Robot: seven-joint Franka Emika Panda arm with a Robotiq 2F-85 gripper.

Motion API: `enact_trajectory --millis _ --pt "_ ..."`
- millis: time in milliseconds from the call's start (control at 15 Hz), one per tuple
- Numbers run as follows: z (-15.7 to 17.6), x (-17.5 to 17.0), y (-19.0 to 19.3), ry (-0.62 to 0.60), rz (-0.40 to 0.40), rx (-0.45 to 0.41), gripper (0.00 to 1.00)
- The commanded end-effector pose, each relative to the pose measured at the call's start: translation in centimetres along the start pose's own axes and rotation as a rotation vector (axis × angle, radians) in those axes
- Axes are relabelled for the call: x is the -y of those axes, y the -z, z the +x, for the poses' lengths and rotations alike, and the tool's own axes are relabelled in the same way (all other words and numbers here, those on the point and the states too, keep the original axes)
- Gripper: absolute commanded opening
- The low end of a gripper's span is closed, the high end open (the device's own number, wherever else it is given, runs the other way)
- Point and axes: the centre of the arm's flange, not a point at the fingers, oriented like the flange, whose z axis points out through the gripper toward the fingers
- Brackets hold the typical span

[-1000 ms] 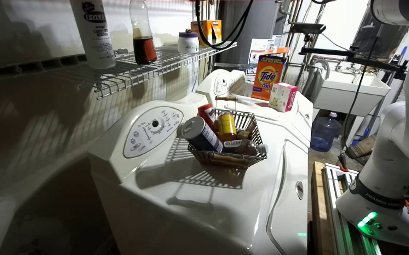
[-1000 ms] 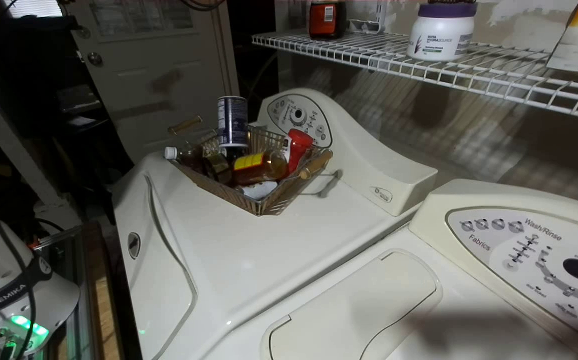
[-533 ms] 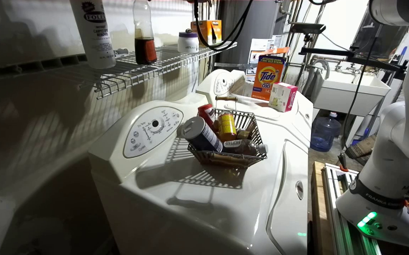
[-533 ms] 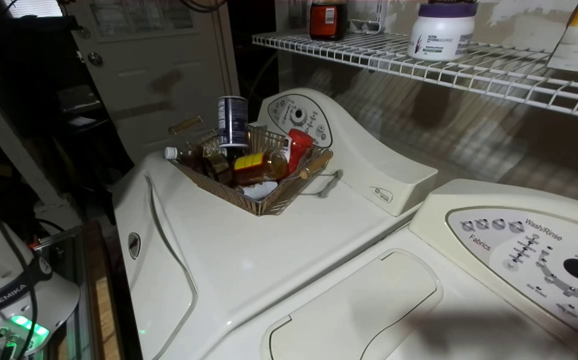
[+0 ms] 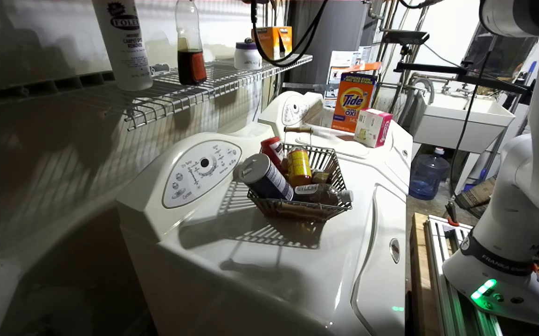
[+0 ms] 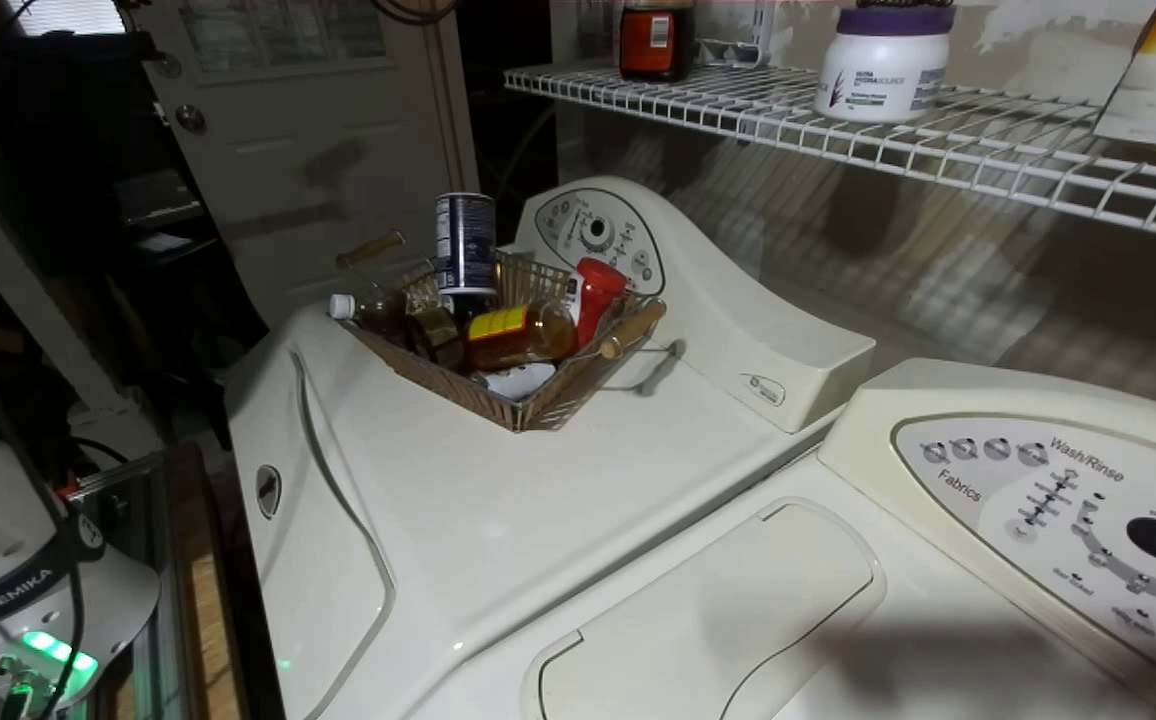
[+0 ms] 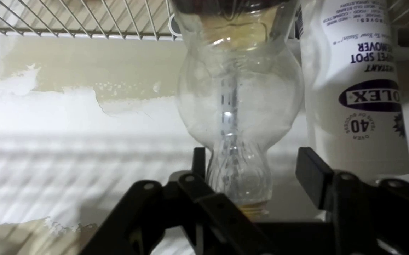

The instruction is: Take the bottle off of the shelf and place it into the basket

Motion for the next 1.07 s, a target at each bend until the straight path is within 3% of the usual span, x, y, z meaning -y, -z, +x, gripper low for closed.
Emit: enact_trajectory --millis 0,200,467,1000 --pt "0.9 -0.1 -0.4 -0.013 -0.019 -0.031 0.38" --pt "0.6 -0.7 -0.1 -0.018 -0.028 -0.033 0.19" --pt "0.4 -0.7 0.5 -0.03 -0.028 -0.031 0.19" --pt "0.3 2.4 5.7 0.007 -0.04 -0.043 0.19"
